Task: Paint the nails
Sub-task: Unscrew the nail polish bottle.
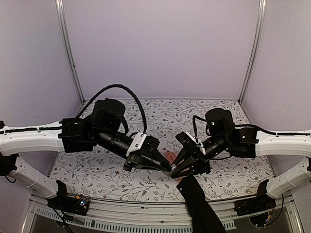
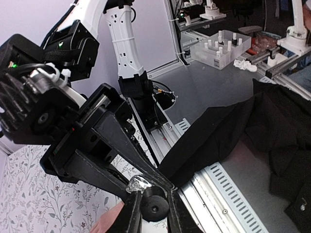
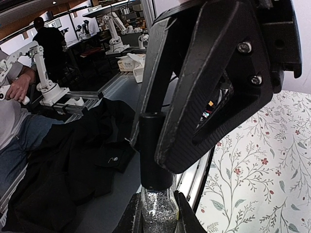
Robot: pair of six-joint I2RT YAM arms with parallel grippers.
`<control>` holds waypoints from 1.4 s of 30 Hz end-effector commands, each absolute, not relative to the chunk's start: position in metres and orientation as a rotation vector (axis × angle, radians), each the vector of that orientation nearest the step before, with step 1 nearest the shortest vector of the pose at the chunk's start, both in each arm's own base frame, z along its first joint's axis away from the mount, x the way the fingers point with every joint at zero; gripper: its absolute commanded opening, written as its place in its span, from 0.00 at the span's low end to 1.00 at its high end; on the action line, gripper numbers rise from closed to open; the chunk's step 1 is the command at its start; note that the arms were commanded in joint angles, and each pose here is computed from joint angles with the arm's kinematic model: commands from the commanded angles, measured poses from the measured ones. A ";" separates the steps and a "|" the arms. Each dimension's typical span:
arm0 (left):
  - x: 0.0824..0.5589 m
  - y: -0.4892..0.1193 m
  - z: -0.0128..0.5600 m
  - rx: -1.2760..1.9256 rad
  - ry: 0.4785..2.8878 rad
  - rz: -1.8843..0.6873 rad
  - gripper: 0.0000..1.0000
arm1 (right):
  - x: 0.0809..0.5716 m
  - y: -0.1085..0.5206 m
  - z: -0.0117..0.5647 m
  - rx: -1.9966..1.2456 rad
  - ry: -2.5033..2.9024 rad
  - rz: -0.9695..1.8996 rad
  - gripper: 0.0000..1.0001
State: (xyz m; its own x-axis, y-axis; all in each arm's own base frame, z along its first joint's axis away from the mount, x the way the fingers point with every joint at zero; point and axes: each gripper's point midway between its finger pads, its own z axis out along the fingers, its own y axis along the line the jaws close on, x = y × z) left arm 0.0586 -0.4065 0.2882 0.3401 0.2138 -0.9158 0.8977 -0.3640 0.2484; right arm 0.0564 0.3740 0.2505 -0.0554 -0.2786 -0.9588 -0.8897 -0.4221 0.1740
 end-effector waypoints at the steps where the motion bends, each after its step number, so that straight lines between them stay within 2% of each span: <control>1: 0.056 -0.409 0.291 1.805 0.968 -1.020 0.16 | 0.051 0.377 0.264 -1.715 1.187 1.543 0.00; 4: 0.056 -0.408 0.291 1.797 0.980 -1.021 0.06 | 0.052 0.377 0.265 -1.709 1.184 1.533 0.00; 7: 0.056 -0.405 0.295 1.765 0.978 -1.029 0.00 | 0.056 0.378 0.265 -1.690 1.201 1.499 0.00; 24: 0.122 -0.414 0.293 1.465 1.302 -0.989 0.00 | 0.121 0.389 0.274 -1.403 1.358 1.152 0.00; 33: 0.166 -0.425 0.294 1.257 1.456 -0.913 0.00 | 0.180 0.390 0.276 -1.161 1.470 0.889 0.00; 42: 0.209 -0.432 0.290 1.033 1.574 -0.851 0.00 | 0.216 0.383 0.274 -0.977 1.529 0.746 0.00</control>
State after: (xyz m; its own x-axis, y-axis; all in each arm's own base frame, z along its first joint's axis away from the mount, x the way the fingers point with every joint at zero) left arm 0.1900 -0.4148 0.2671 -0.0942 0.3164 -0.9439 0.9567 0.2910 0.0020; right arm 0.1921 0.3738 0.2306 -0.0600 -0.3607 -0.9308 -0.9433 0.3255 -0.0653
